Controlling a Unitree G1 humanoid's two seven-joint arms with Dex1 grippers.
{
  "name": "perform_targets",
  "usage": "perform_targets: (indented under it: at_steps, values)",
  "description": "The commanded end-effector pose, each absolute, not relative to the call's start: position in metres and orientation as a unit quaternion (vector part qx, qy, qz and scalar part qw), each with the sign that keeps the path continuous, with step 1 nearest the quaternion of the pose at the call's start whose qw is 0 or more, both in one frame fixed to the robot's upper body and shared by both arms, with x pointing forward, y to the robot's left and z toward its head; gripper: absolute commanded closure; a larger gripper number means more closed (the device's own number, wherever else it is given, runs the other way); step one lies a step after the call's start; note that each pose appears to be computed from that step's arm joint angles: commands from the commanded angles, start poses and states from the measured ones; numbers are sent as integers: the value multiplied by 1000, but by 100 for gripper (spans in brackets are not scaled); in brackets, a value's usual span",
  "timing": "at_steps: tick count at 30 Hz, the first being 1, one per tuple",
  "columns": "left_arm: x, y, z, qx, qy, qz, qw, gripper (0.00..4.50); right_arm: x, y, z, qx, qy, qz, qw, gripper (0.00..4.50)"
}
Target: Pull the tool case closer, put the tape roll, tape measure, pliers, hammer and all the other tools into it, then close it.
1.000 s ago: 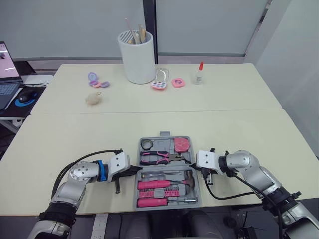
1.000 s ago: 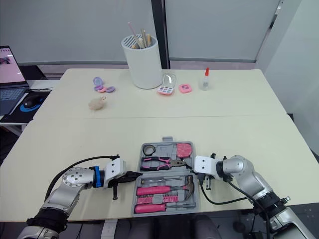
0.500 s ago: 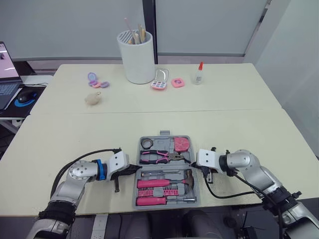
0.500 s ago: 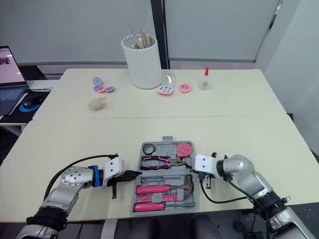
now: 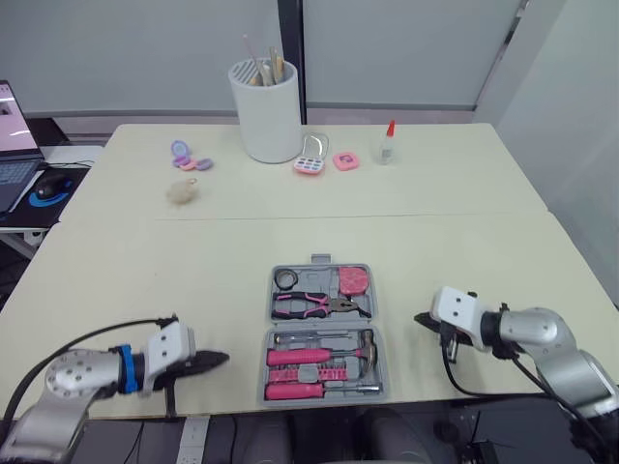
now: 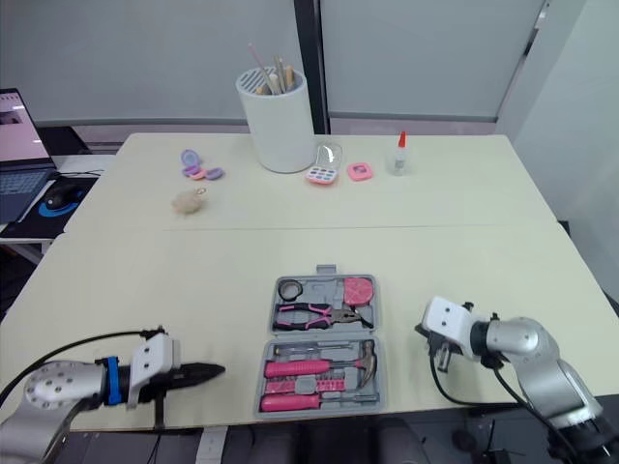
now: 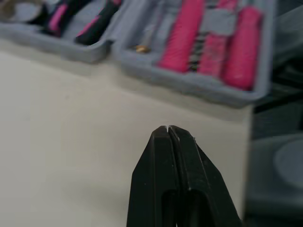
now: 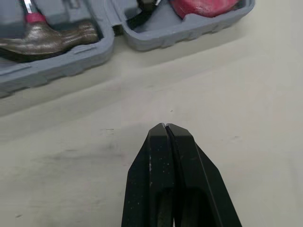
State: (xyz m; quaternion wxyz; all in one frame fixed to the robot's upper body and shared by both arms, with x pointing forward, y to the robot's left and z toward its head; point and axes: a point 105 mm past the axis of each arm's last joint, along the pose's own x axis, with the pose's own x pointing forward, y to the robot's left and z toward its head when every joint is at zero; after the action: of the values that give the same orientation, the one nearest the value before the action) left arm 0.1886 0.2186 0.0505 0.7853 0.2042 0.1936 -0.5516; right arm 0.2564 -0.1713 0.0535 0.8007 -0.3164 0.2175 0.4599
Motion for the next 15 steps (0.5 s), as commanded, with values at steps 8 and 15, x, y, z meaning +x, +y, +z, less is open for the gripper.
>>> perform_targets:
  at_steps: [8,15]
  values:
    - [192,138,71,199,111,-577,785,449,259,-163,62,-301,197,447,819,450]
    - [204,124,49,236,120,-591,762,449,262,-165,60,-315,209,442,813,450]
